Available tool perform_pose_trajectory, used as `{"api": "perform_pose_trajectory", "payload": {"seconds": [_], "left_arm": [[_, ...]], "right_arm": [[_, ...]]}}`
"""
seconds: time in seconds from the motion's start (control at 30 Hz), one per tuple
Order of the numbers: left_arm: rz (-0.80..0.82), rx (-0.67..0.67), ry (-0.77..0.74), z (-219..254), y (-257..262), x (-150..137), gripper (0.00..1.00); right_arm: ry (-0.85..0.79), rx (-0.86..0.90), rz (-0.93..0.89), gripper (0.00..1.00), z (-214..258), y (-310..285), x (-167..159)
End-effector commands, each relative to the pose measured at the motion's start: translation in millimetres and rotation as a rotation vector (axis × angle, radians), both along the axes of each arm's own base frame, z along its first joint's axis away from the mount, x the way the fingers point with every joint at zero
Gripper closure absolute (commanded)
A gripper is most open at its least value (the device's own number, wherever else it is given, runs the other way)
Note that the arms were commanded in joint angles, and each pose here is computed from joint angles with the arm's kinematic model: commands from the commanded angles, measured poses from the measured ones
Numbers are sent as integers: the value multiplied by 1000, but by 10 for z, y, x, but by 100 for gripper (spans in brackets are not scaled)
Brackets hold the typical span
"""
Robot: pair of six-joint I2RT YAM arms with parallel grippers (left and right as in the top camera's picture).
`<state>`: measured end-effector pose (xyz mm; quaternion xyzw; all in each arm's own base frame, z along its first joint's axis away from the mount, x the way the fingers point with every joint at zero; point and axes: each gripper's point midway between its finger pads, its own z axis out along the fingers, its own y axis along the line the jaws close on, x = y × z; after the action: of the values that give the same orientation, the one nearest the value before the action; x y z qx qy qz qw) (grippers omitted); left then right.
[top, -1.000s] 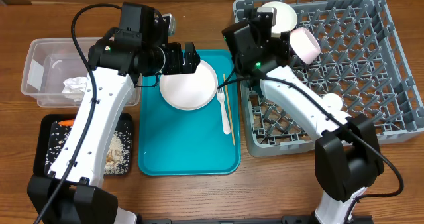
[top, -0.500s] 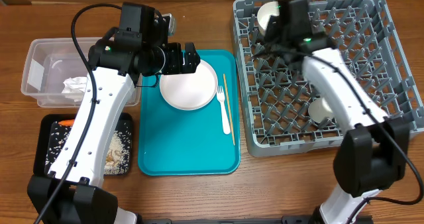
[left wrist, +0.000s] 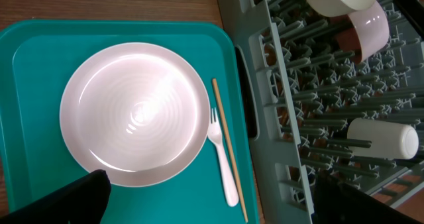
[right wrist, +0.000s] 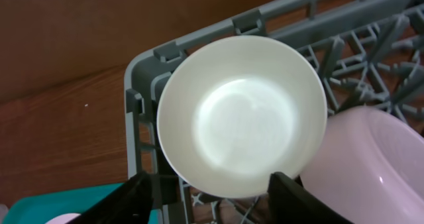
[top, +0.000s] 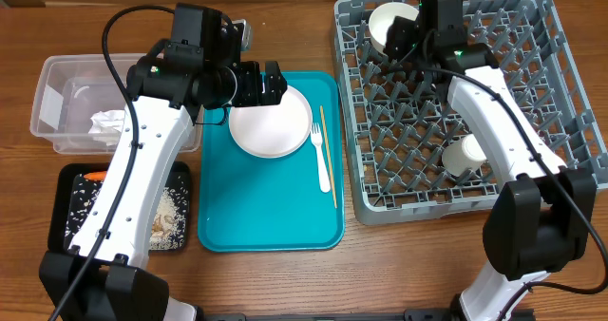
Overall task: Sort waste into correct bins and load items into the dishwasher
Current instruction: 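Carry the white bowl to the rack's back-left corner and set it down, then open the right gripper and release the white bowl in the rack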
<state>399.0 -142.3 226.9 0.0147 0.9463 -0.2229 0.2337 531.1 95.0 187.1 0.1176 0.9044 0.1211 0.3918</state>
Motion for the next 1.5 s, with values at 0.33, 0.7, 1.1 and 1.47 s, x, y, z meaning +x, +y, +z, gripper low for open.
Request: {"api": "perform_pose_trajectory", "payload": {"seconds": [0.33, 0.7, 1.1, 1.47], "left_arm": [[-1, 1, -56, 189, 28, 26, 0], [-1, 1, -56, 190, 28, 26, 0], [-1, 1, -56, 190, 28, 26, 0], [-1, 1, -56, 189, 28, 26, 0]], "right_arm": [[-134, 21, -66, 37, 405, -395, 200], [-94, -7, -85, 36, -44, -566, 402], [-39, 0, -71, 47, -480, -528, 499], [-20, -2, -71, 72, -542, -530, 480]]}}
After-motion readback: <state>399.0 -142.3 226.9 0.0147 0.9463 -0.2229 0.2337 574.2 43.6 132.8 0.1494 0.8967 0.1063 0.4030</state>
